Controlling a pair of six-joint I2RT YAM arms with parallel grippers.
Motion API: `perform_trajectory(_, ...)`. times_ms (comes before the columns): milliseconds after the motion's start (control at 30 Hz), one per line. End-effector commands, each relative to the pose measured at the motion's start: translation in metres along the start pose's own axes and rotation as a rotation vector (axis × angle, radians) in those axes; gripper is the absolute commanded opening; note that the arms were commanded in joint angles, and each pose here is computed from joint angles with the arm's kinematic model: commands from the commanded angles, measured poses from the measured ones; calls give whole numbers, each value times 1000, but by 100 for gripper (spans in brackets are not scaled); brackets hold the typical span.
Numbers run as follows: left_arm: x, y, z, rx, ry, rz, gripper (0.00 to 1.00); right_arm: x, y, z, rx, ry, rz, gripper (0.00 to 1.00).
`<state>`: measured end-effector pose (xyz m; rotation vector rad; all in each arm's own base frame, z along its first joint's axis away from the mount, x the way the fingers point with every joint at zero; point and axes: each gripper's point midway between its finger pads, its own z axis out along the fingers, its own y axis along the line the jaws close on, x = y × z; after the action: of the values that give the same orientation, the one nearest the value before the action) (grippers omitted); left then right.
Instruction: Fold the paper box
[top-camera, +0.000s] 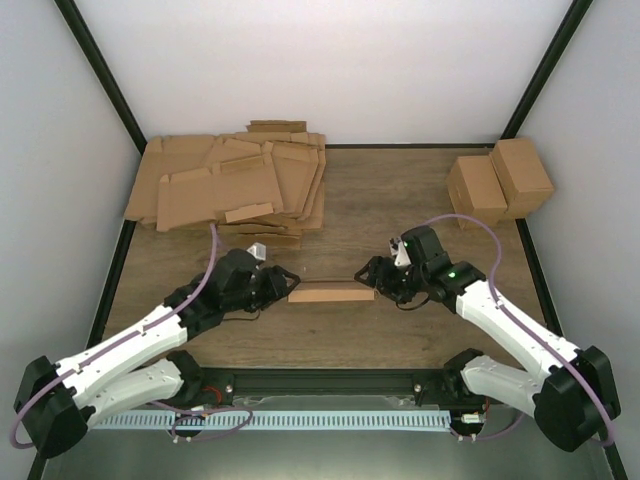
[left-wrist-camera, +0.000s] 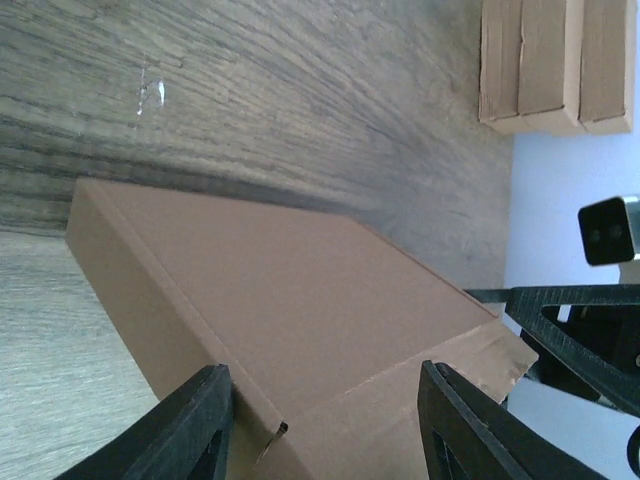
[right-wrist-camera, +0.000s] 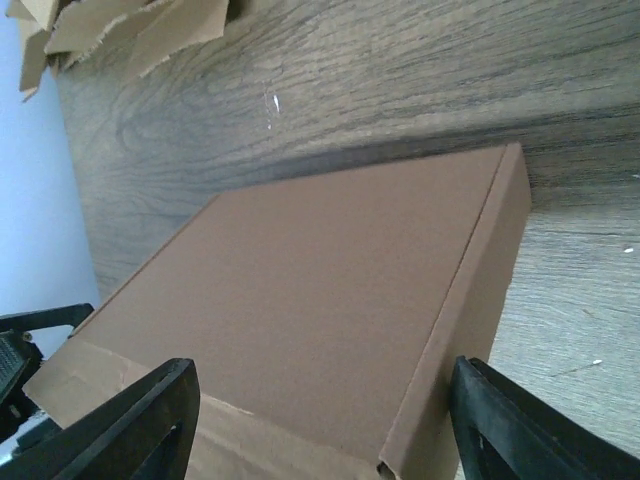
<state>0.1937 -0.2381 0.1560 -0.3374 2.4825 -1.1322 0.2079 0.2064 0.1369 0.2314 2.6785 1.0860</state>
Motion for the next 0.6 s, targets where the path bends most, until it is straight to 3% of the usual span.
perform_trajectory(0, -7, -30, -1, 132, 3, -45, 53, -14, 43, -14, -109, -34, 57, 71)
perform_trajectory(233, -31, -19, -4, 162, -42, -194, 53, -24, 34, -4, -11, -19, 225, 67)
perform_trajectory(567, -47, 2, 12, 100, -39, -266, 47, -44, 32, 10, 53, -52, 275, 63)
